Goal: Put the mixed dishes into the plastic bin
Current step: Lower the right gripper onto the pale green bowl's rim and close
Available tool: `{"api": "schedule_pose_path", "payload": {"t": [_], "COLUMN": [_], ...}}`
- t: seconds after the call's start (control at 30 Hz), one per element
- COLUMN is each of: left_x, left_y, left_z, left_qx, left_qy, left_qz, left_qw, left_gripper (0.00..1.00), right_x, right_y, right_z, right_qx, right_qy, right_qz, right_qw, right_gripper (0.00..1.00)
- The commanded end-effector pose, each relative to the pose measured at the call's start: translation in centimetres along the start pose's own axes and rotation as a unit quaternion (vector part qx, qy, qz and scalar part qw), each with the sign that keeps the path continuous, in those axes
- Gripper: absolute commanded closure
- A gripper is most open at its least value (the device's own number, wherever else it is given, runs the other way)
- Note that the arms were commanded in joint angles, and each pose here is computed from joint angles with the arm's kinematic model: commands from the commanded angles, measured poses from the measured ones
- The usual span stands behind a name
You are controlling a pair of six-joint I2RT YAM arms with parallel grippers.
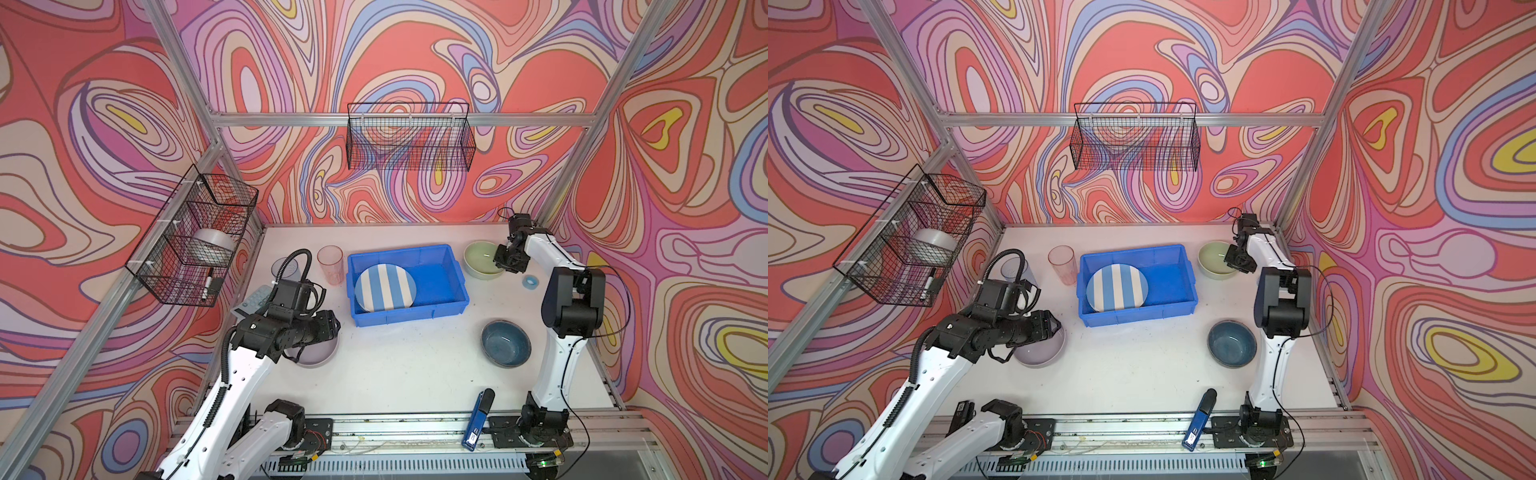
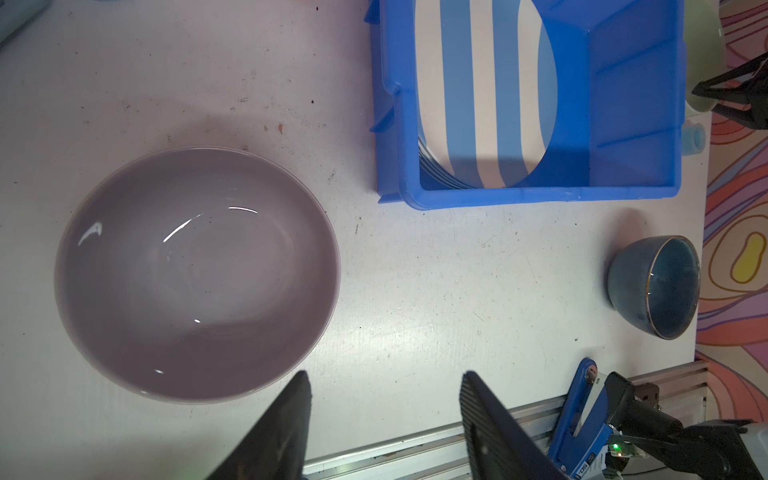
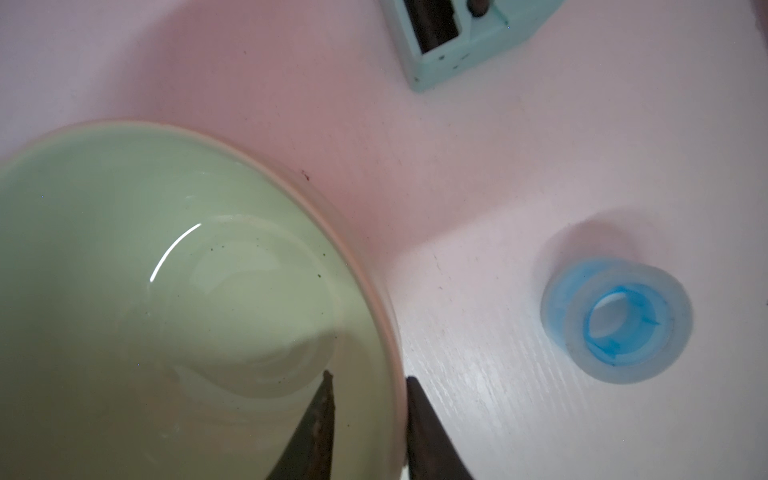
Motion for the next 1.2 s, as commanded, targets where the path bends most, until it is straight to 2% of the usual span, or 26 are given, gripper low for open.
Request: {"api": "schedule_pose_path", "payload": {"t": [0.0, 0.33, 0.6, 1.17], "left_x": [0.5, 0.6, 0.6, 0.7], "left_y": [-0.2, -0.5, -0.6, -0.3], "left_z": [0.8, 1.0, 1.0, 1.3], "left_qx": [0.012, 0.008, 0.005, 0.005], "left_qy": [-0.006, -0.002, -0.002, 0.003], "left_qz": [-0.012, -0.016, -0.016, -0.014], "left_qw": [1.000, 1.000, 1.000, 1.000], "left_gripper": [0.39, 0.39, 0.40, 0.39], "right_x": [-0.3, -0.3, -0.2, 0.8], "right_y": [1.5, 2.8, 2.1, -3.9], "right_z": [0.3, 0.4, 0.3, -1.0], "right_qx": [0.016, 0.032, 0.032, -0.006], "right_qy": [0.001, -0.005, -0.010, -0.010], "right_qz": [-0.005, 0.002, -0.001, -0.047], "right_qw": [1.000, 0.999, 0.999, 0.999], "right_gripper": [0.74, 0.81, 1.00, 1.00]}}
Point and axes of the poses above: each gripper's point midway between its finger pads, its own y axis out along the fingers, its own x axis along the line the jaws close on, z = x × y, the point moved 8 cm from there along -y, back along the fingers, and after that the axes turned 10 degrees about y, right-handed, at the moved point
